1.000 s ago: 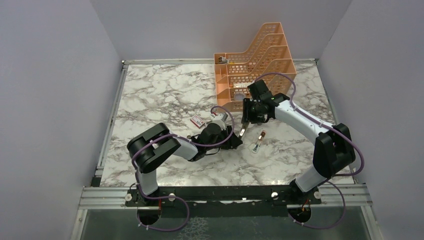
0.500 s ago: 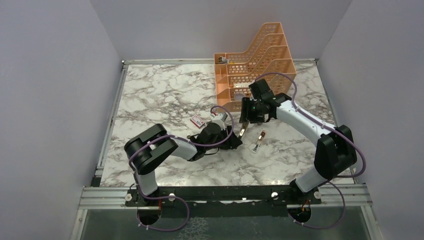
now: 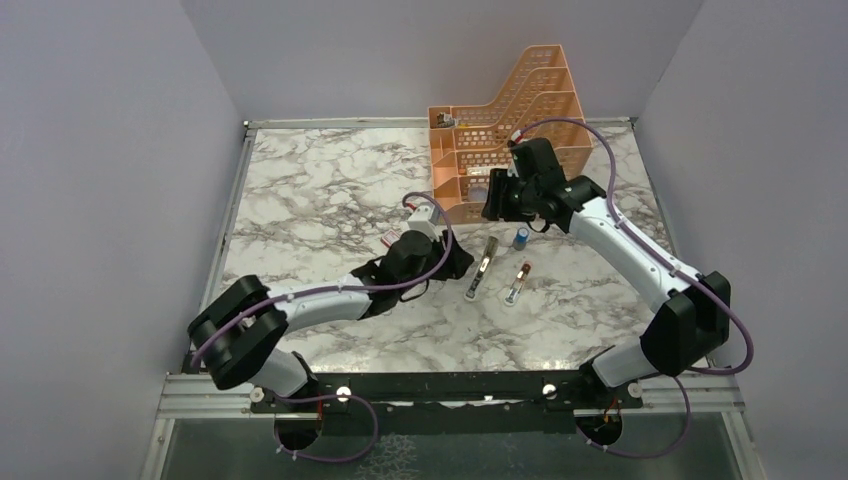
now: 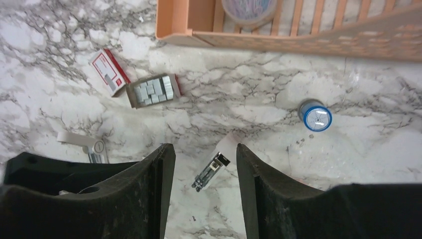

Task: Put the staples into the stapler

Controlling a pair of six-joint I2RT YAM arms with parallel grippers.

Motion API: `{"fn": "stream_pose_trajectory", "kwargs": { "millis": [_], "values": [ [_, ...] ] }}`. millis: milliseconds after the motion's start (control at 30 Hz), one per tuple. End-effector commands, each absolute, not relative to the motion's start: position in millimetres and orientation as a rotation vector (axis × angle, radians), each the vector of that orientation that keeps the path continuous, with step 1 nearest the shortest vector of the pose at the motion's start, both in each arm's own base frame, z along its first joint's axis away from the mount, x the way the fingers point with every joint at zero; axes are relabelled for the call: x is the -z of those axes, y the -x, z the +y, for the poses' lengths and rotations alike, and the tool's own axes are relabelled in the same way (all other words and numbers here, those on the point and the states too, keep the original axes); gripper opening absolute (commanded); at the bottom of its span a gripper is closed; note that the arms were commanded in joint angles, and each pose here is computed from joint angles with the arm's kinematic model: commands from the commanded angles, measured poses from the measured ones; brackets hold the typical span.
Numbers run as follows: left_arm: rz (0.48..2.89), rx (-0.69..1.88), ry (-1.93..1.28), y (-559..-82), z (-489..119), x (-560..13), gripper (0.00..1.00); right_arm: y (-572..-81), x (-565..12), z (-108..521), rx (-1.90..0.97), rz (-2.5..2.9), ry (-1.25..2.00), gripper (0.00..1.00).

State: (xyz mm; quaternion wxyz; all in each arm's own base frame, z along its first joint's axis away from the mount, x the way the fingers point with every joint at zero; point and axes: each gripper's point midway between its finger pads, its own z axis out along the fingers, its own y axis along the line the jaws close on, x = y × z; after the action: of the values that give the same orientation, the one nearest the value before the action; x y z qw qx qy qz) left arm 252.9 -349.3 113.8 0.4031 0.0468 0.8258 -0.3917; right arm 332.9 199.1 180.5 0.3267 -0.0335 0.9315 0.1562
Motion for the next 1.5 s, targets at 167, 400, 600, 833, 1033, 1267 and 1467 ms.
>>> {"fn": "stream_pose_trajectory", "kwargs": {
  "millis": [167, 400, 600, 833, 1033, 1267, 1467],
  "values": [
    [1.942, 0.435, -0.005, -296, -262, -195, 0.58, -346, -205, 222, -0.335, 2.332, 0.231, 0.53],
    [1.843, 0.164, 0.085, -288, -183, -253, 0.69, -344, -183, 273, -0.362, 2.331, 0.362, 0.43],
    [1.783, 0.091, 0.128, -265, -133, -286, 0.77, -346, -148, 310, -0.364, 2.360, 0.436, 0.37],
    [1.716, 0.077, 0.176, -246, -97, -307, 0.83, -358, -105, 340, -0.330, 2.389, 0.479, 0.40],
    [1.697, -0.012, 0.223, -245, -80, -303, 0.84, -365, -75, 348, -0.288, 2.455, 0.493, 0.32],
    [1.690, -0.075, 0.256, -247, -72, -297, 0.84, -350, -58, 352, -0.326, 2.521, 0.522, 0.40],
    [1.673, -0.072, 0.278, -245, -67, -300, 0.85, -338, -54, 357, -0.307, 2.547, 0.501, 0.42]
  ]
}}
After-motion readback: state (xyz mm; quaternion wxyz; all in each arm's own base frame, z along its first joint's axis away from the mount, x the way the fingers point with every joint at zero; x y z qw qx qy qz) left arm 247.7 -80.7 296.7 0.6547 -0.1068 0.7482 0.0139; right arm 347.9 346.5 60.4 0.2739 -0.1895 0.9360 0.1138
